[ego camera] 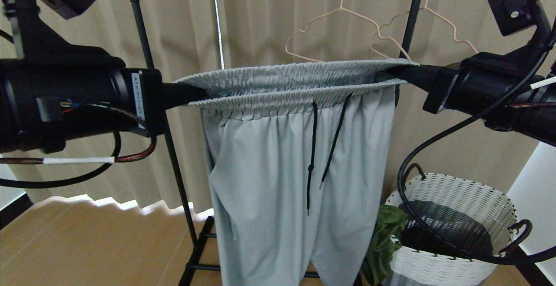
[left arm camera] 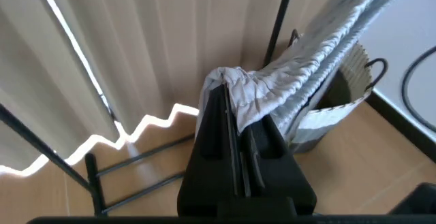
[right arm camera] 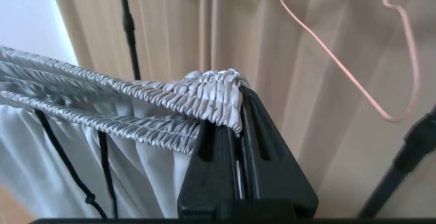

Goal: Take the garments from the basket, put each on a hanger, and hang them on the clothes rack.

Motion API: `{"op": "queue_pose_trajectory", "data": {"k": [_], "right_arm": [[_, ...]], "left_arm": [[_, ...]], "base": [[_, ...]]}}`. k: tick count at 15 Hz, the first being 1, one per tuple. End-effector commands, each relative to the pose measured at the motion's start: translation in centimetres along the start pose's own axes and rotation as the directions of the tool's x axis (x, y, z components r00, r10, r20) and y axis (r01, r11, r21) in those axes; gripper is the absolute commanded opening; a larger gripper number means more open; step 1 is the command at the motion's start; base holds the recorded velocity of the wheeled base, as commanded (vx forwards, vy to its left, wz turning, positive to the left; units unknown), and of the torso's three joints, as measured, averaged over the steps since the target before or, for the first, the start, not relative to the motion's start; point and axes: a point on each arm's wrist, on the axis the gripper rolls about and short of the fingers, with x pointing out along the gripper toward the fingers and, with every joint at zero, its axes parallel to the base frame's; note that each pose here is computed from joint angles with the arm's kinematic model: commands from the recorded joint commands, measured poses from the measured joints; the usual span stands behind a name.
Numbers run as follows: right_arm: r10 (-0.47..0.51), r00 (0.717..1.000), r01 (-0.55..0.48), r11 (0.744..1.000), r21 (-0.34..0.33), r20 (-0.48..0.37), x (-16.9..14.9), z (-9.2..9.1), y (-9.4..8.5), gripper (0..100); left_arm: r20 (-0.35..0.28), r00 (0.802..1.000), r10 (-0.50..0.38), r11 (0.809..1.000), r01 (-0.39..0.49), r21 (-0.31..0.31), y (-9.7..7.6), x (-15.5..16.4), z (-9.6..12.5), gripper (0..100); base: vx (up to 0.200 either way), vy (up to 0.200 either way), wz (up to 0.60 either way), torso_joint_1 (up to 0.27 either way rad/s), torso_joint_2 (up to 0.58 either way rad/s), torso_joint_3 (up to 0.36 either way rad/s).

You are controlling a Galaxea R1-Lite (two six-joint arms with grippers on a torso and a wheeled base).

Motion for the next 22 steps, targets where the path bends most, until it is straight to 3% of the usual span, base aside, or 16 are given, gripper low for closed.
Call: {"op": "queue_pose_trajectory", "data": {"k": [1,7,22], "right_arm": [[-0.007,1.000,0.007,1.000,-0.001,0.006,-0.3,0.1,-0.1,0],[-0.027,1.000,0.027,1.000,-0.001,0.009,-1.6,0.1,0.0,0],[-0.043,0.999,0.043,0.999,0.003,-0.026,-1.9,-0.4,-0.3,0]], "left_arm": [[-0.016,1.000,-0.001,1.000,0.001,0.004,-0.3,1.4,-0.3,0],[0.045,0.998,-0.048,0.999,0.048,0.005,-1.5,2.7,-0.6,0],[0.025,0.997,-0.073,0.997,0.073,0.013,-2.1,2.3,-1.4,0]], "base": [[0.000,0.000,0.00,0.000,0.00,0.000],[0.000,0.000,0.00,0.000,0.00,0.000],[0.000,0.000,0.00,0.000,0.00,0.000]]}}
